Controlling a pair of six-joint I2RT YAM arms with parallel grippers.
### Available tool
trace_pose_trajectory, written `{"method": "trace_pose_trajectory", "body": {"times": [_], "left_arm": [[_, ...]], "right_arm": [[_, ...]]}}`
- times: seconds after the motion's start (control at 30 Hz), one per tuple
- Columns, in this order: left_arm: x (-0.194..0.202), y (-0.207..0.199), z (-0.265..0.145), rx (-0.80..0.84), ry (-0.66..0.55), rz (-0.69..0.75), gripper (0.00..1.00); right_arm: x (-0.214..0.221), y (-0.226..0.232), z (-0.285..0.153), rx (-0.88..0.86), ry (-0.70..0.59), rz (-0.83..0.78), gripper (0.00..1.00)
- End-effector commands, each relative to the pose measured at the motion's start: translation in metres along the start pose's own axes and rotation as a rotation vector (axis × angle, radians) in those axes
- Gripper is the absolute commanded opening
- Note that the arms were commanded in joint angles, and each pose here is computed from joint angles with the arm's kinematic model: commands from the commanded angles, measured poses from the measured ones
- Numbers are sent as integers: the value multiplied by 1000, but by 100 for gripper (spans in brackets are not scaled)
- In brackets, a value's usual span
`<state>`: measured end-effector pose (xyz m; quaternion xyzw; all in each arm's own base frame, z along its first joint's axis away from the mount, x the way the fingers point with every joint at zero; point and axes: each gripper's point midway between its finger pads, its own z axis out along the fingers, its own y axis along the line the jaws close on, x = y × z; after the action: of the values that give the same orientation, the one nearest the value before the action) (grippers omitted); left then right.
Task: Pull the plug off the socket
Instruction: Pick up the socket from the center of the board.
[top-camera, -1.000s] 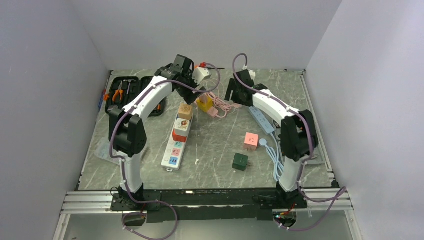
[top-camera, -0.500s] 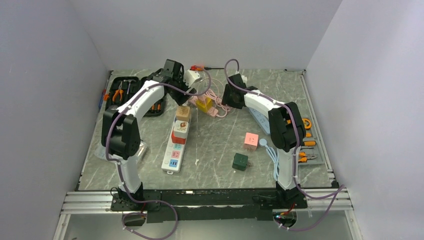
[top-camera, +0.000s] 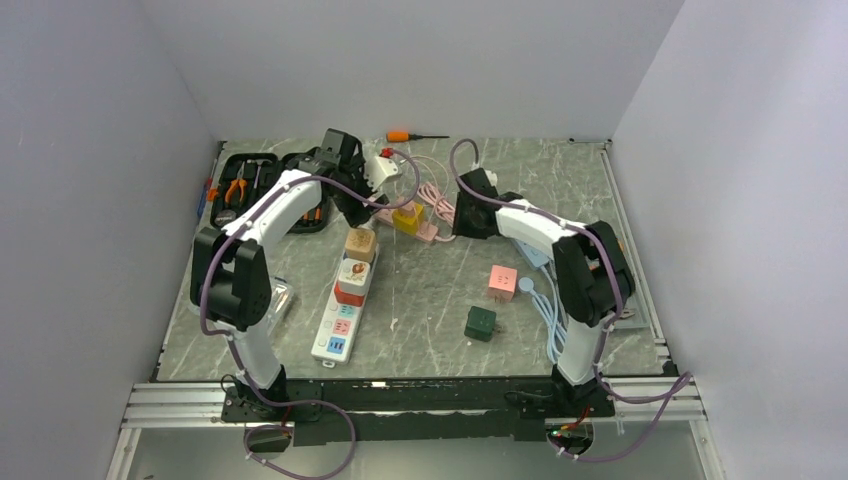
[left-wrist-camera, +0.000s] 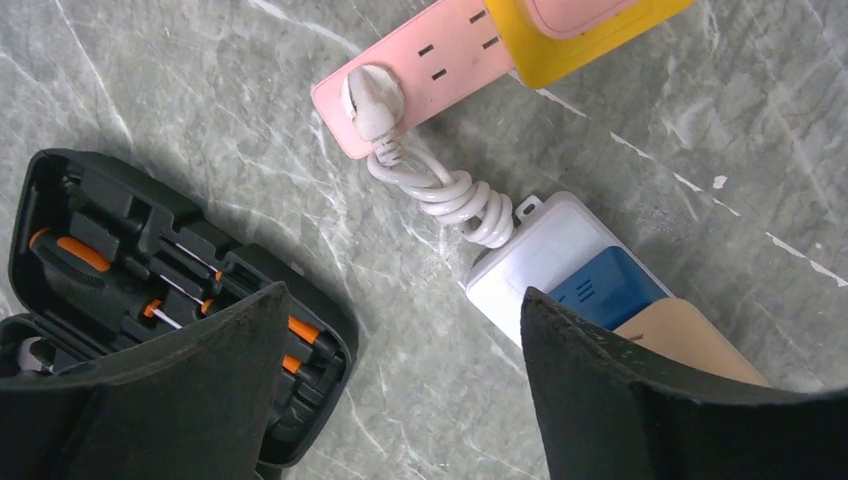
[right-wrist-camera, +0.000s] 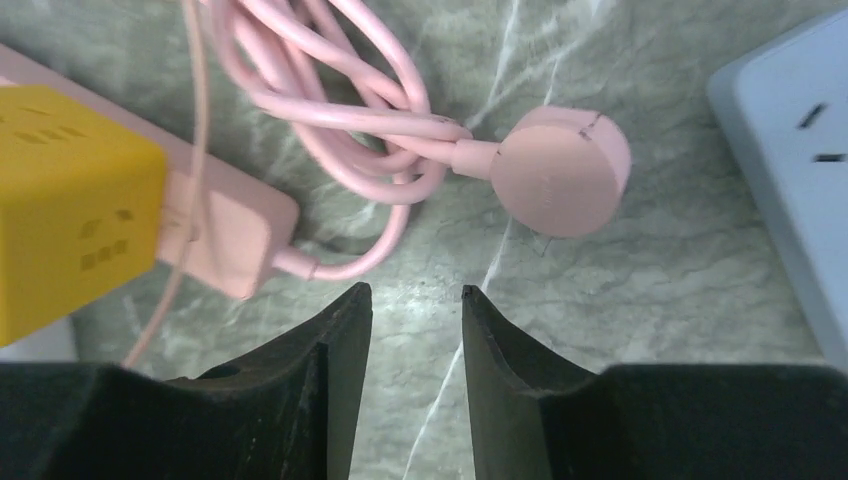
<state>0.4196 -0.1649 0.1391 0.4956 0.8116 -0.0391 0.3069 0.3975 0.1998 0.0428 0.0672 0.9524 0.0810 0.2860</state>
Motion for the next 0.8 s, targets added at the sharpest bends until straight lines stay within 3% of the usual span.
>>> {"method": "trace_pose_trajectory", "body": {"times": [0.0,0.07,0.27,0.43,0.6,0.77], "left_arm": [[15,-7,-14,56,61,-58,91],[1,3,-18,49,32,-101,99],[-15,9,-4,75,4,-183,99],[-3,-8,20,166,45,-232,99],[18,-17,40,196,102,-236,99],[34,-15,55,186,145,-231,88]], "right_arm": [[-65,16,-56,-48,-194,-13,43],[-90,25,-67,-66,-254,-17,45],[-120,28,-36,-26,-265,-24,51],[-94,18,11,-7,-184,-4,51],[-63,9,28,-20,-131,5,48],[-29,1,25,-40,-65,14,42]]}}
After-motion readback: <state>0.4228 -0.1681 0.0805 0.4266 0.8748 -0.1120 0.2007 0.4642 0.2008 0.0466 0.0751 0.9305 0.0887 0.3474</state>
